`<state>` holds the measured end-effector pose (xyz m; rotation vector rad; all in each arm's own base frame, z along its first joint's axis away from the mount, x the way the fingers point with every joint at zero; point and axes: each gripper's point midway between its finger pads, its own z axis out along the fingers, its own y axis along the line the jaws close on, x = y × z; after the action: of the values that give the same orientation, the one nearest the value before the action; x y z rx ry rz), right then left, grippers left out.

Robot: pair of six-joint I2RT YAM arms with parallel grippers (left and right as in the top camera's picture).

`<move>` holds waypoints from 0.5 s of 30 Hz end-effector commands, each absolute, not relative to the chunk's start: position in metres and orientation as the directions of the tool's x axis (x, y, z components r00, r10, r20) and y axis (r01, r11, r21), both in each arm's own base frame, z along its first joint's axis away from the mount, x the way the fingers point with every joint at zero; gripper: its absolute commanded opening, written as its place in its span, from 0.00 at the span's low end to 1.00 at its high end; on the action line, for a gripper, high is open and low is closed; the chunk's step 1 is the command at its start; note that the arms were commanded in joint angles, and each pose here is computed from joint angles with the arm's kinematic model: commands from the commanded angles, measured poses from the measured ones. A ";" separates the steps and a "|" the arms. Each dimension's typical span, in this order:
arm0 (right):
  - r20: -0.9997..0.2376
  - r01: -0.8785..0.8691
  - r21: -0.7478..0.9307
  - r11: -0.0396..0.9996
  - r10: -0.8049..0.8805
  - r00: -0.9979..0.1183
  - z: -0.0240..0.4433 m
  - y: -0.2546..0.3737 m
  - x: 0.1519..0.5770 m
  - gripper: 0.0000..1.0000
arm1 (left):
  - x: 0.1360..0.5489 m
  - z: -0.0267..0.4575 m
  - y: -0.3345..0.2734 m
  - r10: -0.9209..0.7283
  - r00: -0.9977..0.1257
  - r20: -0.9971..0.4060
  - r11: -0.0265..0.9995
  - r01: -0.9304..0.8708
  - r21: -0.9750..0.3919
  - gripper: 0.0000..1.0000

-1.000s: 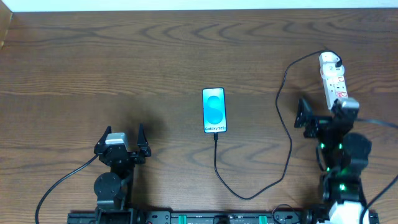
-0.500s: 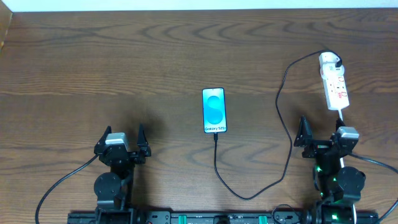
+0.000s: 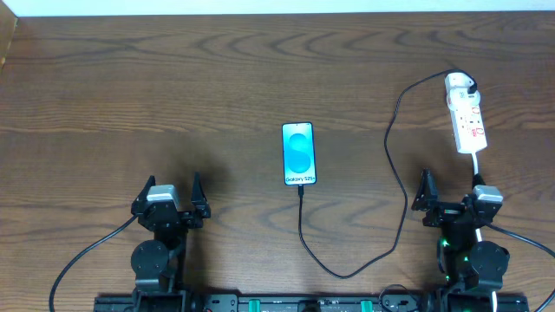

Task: Plug charger to phone and switch on socket

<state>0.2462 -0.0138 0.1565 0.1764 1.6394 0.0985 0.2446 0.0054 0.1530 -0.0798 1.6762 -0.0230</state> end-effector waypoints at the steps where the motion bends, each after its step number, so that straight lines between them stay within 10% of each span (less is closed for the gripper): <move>1: -0.992 0.057 0.106 0.993 0.110 -0.069 0.157 -0.014 0.246 0.99 | 0.244 0.136 0.007 -0.064 -0.153 -0.986 0.997 -0.051 -0.056 0.88; 15: -0.994 0.035 -0.082 0.996 -0.079 -0.078 0.157 -0.013 0.246 0.99 | 0.244 0.136 0.007 -0.064 -0.153 -0.986 0.997 -0.051 -0.056 0.87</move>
<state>0.2462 -0.0135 0.1565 0.0076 1.6483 -0.0562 0.2446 0.0054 0.1530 -0.0801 1.6762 -0.0233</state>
